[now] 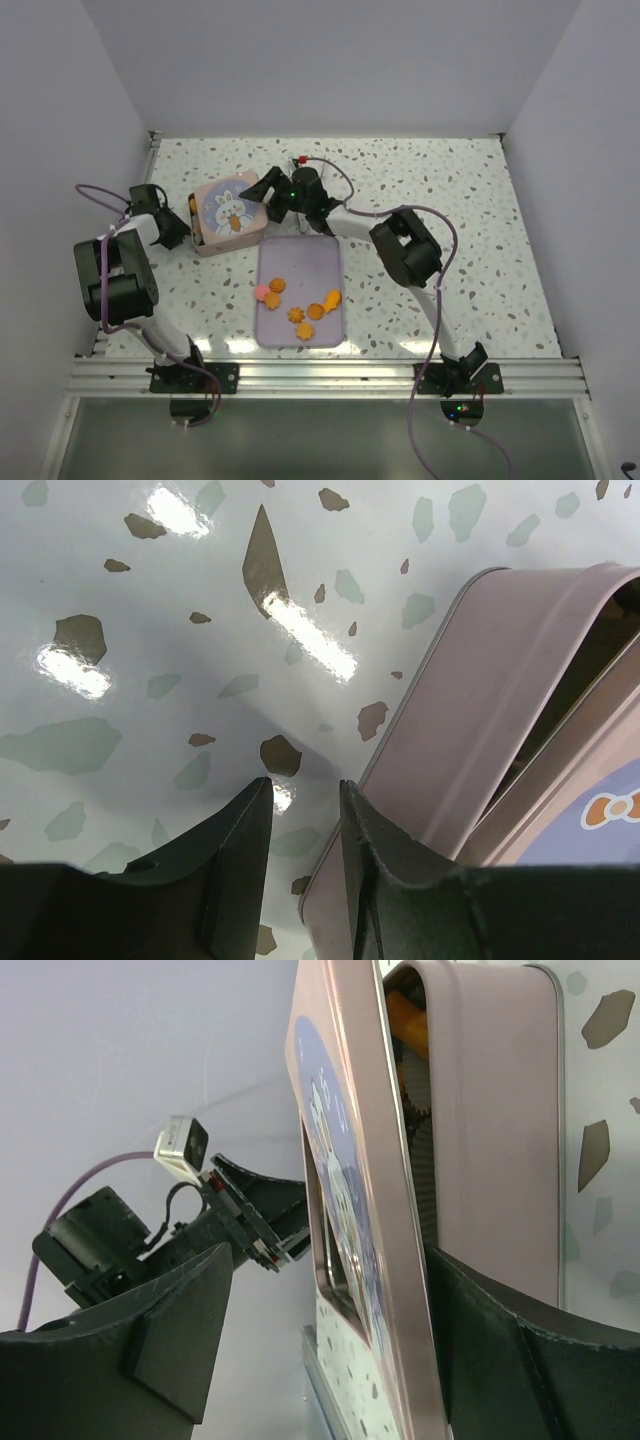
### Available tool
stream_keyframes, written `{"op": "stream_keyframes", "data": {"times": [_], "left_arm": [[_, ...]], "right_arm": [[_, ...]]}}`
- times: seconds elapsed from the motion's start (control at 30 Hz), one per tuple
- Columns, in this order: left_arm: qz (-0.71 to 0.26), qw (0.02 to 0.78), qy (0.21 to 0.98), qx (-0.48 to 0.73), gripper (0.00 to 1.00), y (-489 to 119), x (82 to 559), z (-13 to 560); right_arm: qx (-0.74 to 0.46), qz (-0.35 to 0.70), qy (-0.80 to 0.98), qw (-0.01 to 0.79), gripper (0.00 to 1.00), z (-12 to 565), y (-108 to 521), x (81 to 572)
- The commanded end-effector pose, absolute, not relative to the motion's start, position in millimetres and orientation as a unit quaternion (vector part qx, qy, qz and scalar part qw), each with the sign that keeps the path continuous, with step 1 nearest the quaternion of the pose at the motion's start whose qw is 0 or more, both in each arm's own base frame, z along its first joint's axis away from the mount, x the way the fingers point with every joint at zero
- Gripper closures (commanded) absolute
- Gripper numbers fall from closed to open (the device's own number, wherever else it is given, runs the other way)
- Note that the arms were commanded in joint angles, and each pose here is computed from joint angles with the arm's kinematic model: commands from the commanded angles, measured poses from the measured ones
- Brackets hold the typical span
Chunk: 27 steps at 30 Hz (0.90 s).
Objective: Pack the cookies
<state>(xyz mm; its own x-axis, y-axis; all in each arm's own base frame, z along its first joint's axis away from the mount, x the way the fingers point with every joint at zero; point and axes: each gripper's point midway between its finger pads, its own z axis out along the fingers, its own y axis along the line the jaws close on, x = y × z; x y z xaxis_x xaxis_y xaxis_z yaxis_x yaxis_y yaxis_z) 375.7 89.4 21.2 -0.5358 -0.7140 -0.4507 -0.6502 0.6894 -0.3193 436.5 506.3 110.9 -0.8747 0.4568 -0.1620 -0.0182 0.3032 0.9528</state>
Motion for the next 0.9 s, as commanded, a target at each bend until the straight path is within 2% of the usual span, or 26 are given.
{"op": "stream_keyframes", "data": {"times": [0.0,0.13,0.47,0.8,0.87], "left_arm": [[-0.073,0.279,0.877,-0.383,0.62,76,375,22],[-0.071,0.280,0.878,-0.383,0.62,77,375,22],[-0.073,0.276,0.878,-0.384,0.64,77,376,18],[-0.075,0.276,0.879,-0.382,0.66,73,376,16],[-0.075,0.275,0.880,-0.380,0.66,73,376,16]], "right_arm": [[0.130,0.514,0.825,0.199,0.21,84,483,436],[0.124,0.504,0.830,0.203,0.19,86,475,440],[0.115,0.488,0.841,0.204,0.20,84,469,438],[0.106,0.496,0.838,0.201,0.28,89,479,440],[0.099,0.485,0.846,0.197,0.33,83,483,439]]}}
